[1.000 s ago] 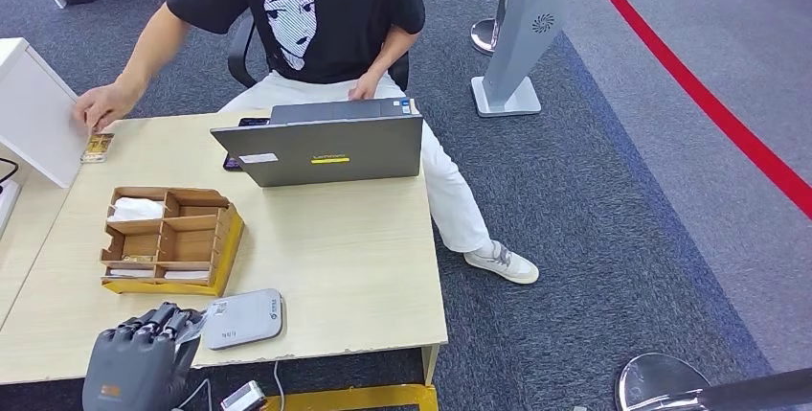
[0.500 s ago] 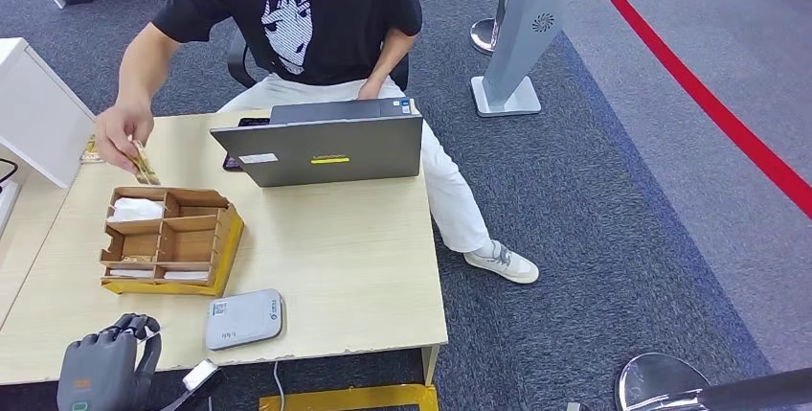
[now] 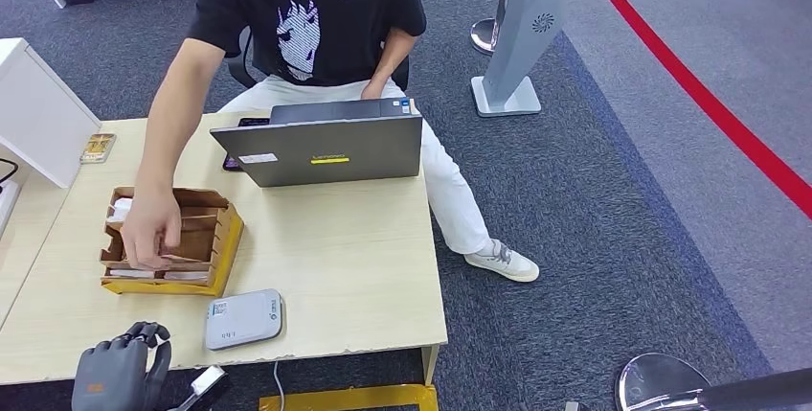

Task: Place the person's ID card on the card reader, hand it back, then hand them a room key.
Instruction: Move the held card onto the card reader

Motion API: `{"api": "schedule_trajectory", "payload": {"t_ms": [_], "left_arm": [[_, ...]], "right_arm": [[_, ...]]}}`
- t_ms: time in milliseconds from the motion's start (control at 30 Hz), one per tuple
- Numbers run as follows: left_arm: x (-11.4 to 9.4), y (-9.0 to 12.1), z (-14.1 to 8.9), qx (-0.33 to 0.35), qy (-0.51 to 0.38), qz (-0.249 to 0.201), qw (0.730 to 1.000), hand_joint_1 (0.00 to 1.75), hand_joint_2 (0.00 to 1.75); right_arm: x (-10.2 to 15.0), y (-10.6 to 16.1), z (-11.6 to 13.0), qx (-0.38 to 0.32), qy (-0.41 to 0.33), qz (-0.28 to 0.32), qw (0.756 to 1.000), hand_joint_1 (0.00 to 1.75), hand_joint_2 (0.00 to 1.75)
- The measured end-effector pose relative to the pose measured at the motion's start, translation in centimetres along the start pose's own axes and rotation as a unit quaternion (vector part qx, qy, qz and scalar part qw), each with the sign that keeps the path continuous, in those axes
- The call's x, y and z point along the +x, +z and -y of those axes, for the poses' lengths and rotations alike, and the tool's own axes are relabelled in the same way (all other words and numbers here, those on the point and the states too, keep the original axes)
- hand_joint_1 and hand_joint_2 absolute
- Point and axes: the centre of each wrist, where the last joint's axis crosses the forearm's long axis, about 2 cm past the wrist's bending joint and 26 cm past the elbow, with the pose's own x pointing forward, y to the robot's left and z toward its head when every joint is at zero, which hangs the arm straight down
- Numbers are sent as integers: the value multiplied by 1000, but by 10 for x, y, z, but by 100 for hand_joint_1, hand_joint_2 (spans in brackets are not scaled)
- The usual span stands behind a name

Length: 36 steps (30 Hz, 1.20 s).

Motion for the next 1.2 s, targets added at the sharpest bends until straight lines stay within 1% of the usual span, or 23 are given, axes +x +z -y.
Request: {"api": "schedule_trajectory", "payload": {"t_ms": [200, 333, 400, 600, 733, 1000, 1100, 1200], "left_arm": [[2, 0, 1, 2, 3, 1, 1000, 175, 175], [7, 1, -1, 18, -1, 20, 1000, 175, 175], [15, 0, -4, 27, -2, 32, 999, 175, 175], [46, -7, -10, 42, 12, 66, 997, 175, 175], [55, -9, -10, 42, 19, 77, 996, 175, 175], [53, -9, -5, 36, 29, 71, 996, 175, 175], [50, -9, 2, 20, 25, 67, 997, 175, 175], [44, -9, 14, -4, 17, 64, 998, 175, 175]], "right_arm": [[0, 0, 0, 0, 0, 0, 1000, 0, 175], [0, 0, 0, 2, 4, -1, 1000, 0, 175], [0, 0, 0, 3, 8, -2, 1000, 0, 175], [-1, 0, -2, 8, 14, -5, 1000, 0, 175], [-2, 0, -2, 10, 17, -7, 1000, 0, 175], [-2, 0, -4, 17, 25, -8, 1000, 0, 175], [-3, 0, -4, 20, 30, -11, 999, 0, 175], [-4, 1, -5, 24, 36, -15, 999, 0, 175]]}}
